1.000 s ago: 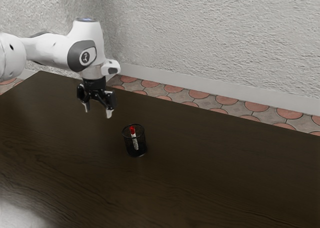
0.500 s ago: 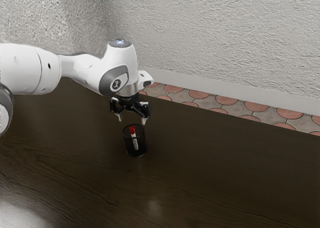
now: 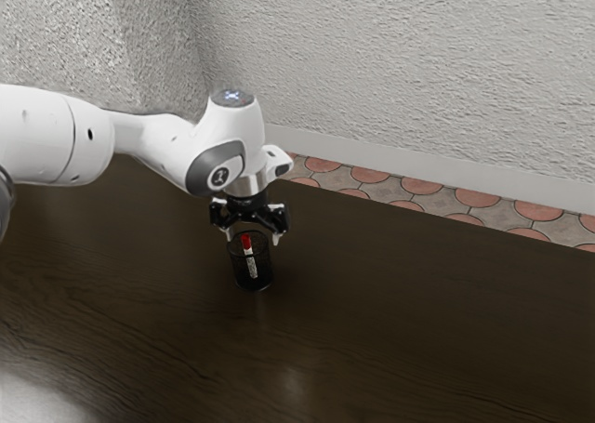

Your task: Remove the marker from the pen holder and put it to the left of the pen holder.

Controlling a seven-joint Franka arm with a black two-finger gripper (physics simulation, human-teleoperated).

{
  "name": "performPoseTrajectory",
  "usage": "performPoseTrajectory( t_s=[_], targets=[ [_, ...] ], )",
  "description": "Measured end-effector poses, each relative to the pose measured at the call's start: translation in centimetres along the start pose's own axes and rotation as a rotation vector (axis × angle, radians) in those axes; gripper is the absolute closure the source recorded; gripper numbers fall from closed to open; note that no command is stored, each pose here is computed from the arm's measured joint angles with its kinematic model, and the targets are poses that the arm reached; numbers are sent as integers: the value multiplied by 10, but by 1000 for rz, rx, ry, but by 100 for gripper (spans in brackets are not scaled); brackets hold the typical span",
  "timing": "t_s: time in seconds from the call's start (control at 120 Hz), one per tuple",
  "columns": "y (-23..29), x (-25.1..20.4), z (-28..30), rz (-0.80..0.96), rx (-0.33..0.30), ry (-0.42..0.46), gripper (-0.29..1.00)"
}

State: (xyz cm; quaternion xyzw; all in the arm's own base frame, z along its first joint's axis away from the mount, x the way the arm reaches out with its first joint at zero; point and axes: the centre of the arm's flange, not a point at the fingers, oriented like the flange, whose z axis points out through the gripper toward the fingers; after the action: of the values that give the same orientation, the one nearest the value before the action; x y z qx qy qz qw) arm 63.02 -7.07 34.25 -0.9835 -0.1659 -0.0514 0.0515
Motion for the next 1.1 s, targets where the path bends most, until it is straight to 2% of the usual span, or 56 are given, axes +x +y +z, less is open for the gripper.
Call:
performPoseTrajectory(
  t_s=[0.45, 0.642, 0.908, 0.975, 1.1],
  targets=[
    [13, -19, 1, 95, 8, -34, 0],
    [2, -13, -11, 106, 2, -16, 0],
    [-8, -17, -2, 120, 11, -37, 0],
    [-8, -16, -4, 125, 10, -32, 2],
    [-9, -15, -13, 133, 7, -17, 16]
  ],
)
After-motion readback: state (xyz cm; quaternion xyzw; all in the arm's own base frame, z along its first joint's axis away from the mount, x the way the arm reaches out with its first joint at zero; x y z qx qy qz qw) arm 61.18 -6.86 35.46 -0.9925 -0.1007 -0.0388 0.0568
